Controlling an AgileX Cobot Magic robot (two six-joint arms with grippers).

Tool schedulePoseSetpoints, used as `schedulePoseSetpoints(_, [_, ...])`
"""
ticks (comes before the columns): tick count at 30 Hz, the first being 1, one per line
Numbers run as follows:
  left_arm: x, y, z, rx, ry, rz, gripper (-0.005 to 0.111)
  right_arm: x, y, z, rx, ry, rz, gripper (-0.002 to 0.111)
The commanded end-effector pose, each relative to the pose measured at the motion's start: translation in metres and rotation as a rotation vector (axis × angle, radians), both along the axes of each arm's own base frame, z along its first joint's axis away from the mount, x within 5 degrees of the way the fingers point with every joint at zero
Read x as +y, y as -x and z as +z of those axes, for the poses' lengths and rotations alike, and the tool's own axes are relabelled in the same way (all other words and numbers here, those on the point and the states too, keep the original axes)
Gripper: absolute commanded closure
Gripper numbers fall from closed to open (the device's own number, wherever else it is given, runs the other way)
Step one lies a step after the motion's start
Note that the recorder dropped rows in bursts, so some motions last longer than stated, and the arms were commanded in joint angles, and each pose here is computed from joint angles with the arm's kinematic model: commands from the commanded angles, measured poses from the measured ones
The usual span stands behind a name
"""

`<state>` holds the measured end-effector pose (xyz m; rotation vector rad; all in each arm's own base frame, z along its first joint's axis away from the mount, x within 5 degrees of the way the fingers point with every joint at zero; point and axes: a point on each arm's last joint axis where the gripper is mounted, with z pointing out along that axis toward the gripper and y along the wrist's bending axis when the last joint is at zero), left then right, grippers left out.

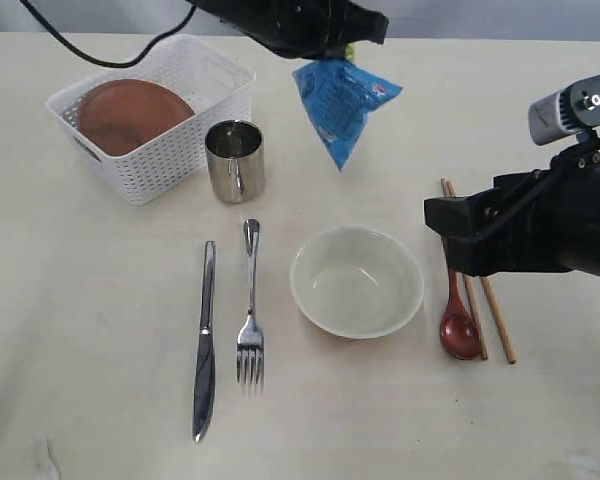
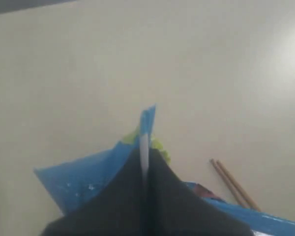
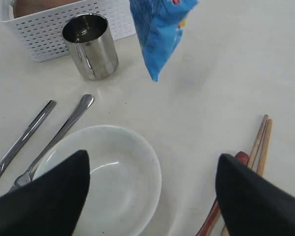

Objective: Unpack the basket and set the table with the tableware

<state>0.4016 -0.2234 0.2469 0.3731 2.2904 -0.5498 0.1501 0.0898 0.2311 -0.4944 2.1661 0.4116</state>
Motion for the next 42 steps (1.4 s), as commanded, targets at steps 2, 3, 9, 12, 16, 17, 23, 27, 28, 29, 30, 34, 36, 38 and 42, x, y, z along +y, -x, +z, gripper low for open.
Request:
schedulePoseSetpoints(2, [-0.006, -0.004, -0.028, 0.074, -0.030, -0.015, 0.107, -0.001, 0.001, 0.000, -0.001, 0.006, -0.001, 0.040])
schedulePoseSetpoints(3, [-0.006, -0.004, -0.031, 0.081, -0.033, -0.016, 0.107, -0.001, 0.001, 0.000, -0.001, 0.006, -0.001, 0.040])
schedulePoseSetpoints(9, [-0.007, -0.006, -0.040, 0.090, -0.048, -0.017, 0.090, -0.001, 0.001, 0.000, -0.001, 0.006, -0.001, 0.040])
schedulePoseSetpoints(12, [-0.005, -0.007, -0.040, 0.086, -0.051, -0.013, 0.070, -0.001, 0.001, 0.000, 0.001, 0.007, 0.000, 0.040])
schedulePoseSetpoints(16, [-0.004, -0.007, -0.040, 0.082, -0.058, -0.016, 0.048, -0.001, 0.001, 0.000, 0.003, 0.007, 0.000, 0.040])
schedulePoseSetpoints(17, [-0.004, -0.007, -0.040, 0.082, -0.058, -0.016, 0.045, -0.001, 0.001, 0.000, 0.003, 0.007, 0.000, 0.040])
schedulePoseSetpoints(23, [0.001, -0.004, -0.026, 0.050, -0.111, -0.046, 0.040, -0.002, -0.002, 0.003, -0.035, -0.023, -0.031, 0.040])
schedulePoseSetpoints(27, [0.017, 0.000, -0.002, 0.042, -0.129, -0.048, 0.040, -0.001, -0.010, 0.014, -0.110, -0.058, -0.064, 0.059])
schedulePoseSetpoints(28, [0.025, 0.002, 0.007, 0.044, -0.131, -0.041, 0.040, 0.000, -0.014, 0.017, -0.129, -0.064, -0.073, 0.069])
schedulePoseSetpoints(29, [0.031, 0.003, 0.012, 0.044, -0.140, -0.039, 0.041, 0.001, -0.017, 0.018, -0.135, -0.064, -0.075, 0.079])
schedulePoseSetpoints(30, [0.038, 0.005, 0.020, 0.045, -0.153, -0.036, 0.044, 0.003, -0.021, 0.019, -0.135, -0.062, -0.076, 0.090])
schedulePoseSetpoints(34, [0.067, 0.015, 0.034, 0.048, -0.201, -0.011, 0.076, 0.017, -0.046, 0.020, -0.105, -0.031, -0.069, 0.109])
schedulePoseSetpoints(36, [0.081, 0.019, 0.035, 0.044, -0.200, 0.021, 0.101, 0.027, -0.065, 0.015, -0.072, -0.004, -0.062, 0.109])
schedulePoseSetpoints(38, [0.091, 0.024, 0.033, 0.035, -0.197, 0.048, 0.105, 0.039, -0.086, 0.012, -0.048, 0.015, -0.054, 0.109])
schedulePoseSetpoints(42, [0.107, 0.037, 0.026, 0.009, -0.193, 0.099, 0.106, 0.060, -0.122, -0.008, 0.042, 0.061, -0.032, 0.109])
